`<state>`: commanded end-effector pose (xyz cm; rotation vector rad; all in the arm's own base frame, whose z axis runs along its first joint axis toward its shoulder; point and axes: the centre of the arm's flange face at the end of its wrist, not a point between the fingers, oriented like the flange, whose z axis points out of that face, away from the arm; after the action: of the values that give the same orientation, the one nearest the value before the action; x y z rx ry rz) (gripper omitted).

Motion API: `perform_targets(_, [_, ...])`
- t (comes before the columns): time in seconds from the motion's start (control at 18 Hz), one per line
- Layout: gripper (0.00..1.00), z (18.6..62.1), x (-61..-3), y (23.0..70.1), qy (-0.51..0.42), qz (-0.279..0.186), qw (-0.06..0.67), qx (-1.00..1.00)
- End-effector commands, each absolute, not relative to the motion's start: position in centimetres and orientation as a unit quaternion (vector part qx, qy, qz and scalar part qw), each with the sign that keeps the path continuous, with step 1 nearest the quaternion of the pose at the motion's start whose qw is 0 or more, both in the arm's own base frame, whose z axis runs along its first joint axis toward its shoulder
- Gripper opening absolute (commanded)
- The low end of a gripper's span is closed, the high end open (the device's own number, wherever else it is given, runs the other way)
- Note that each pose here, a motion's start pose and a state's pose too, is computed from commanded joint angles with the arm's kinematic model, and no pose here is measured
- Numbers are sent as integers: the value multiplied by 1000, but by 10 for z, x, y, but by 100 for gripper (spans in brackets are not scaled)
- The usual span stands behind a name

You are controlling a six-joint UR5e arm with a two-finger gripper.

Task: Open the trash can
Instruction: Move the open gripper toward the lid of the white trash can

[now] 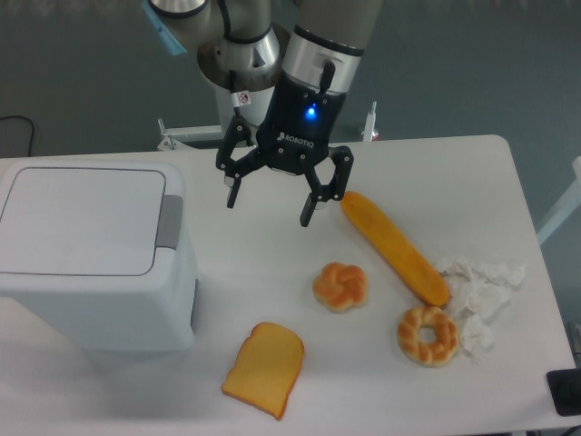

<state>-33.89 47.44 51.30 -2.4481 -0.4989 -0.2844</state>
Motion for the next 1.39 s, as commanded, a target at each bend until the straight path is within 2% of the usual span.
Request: perform_targets(1.39, [100, 494, -322, 494, -176, -130, 295, -930])
